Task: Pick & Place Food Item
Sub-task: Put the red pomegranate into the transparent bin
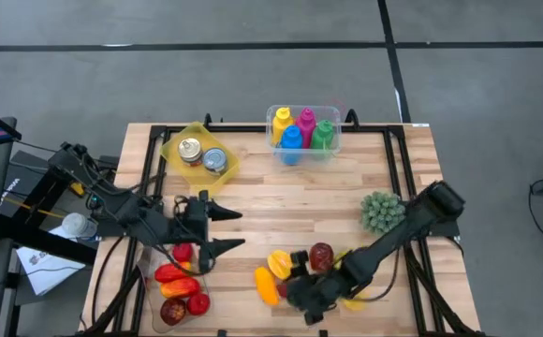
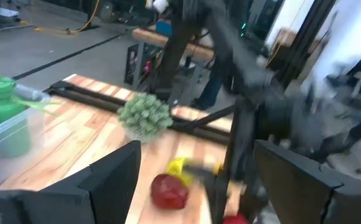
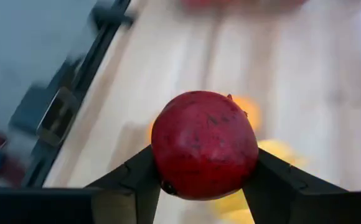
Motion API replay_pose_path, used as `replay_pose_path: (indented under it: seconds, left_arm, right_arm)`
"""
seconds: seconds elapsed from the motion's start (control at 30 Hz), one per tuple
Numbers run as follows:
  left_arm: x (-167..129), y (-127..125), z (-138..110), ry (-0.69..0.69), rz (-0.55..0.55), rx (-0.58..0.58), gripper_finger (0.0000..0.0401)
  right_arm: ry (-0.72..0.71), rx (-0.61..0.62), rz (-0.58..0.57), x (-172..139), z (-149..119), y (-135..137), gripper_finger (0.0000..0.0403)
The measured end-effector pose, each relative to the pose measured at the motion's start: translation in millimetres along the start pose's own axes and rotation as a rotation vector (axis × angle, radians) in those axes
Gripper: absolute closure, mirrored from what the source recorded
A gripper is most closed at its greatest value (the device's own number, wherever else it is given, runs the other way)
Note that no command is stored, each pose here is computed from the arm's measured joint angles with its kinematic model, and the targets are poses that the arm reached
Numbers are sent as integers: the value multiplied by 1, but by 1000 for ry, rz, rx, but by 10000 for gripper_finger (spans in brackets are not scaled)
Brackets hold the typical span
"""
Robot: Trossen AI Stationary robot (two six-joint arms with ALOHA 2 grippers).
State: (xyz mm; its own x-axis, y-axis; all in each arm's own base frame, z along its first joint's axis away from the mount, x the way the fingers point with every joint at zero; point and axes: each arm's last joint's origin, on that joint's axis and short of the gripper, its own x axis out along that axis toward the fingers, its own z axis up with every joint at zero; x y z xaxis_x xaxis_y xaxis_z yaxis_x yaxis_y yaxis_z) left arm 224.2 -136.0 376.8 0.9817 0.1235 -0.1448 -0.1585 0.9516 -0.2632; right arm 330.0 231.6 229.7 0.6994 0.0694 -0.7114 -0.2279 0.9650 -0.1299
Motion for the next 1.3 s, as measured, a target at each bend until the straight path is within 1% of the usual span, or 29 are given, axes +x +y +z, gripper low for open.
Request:
replay_pose_path:
  seconds: [0.07, 0.13, 0.17, 0.27, 0.37, 0.43, 0.5, 0.6, 0.73, 1.07, 1.23, 1.3]
  left_arm:
    - [7, -3, -8, 20, 26, 20, 103]
    - [18, -5, -16, 22, 67, -9, 103]
    - [23, -6, -21, 21, 92, -42, 103]
    - [38, -5, -31, 25, 141, -188, 103]
    - [54, -3, -43, 27, 186, -348, 103]
    - [63, -1, -46, 12, 202, -440, 103]
    - [69, 2, -45, -7, 194, -536, 103]
    - [77, 7, -43, -2, 171, -637, 103]
    - [82, 14, -40, 14, 160, -688, 103]
    - [87, 26, -42, 45, 212, -682, 103]
    - [93, 26, -46, 45, 215, -695, 103]
    - [99, 25, -49, 54, 193, -705, 103]
  right_arm:
    - [-57, 15, -49, -19, 11, -13, 216]
    - [-107, 37, -107, -39, 19, -26, 220]
    - [-125, 38, -134, -48, 22, -33, 223]
    - [-170, 44, -188, -70, 30, -53, 230]
    - [-194, 52, -231, -82, 35, -70, 231]
    - [-194, 62, -249, -85, 36, -79, 227]
    - [-180, 71, -267, -84, 35, -87, 222]
    - [-154, 65, -284, -81, 33, -94, 218]
    - [-134, 66, -297, -79, 32, -99, 220]
    - [-124, 34, -309, -78, 32, -104, 220]
    - [-119, 43, -325, -76, 32, -111, 217]
    - [-117, 47, -331, -75, 32, -114, 217]
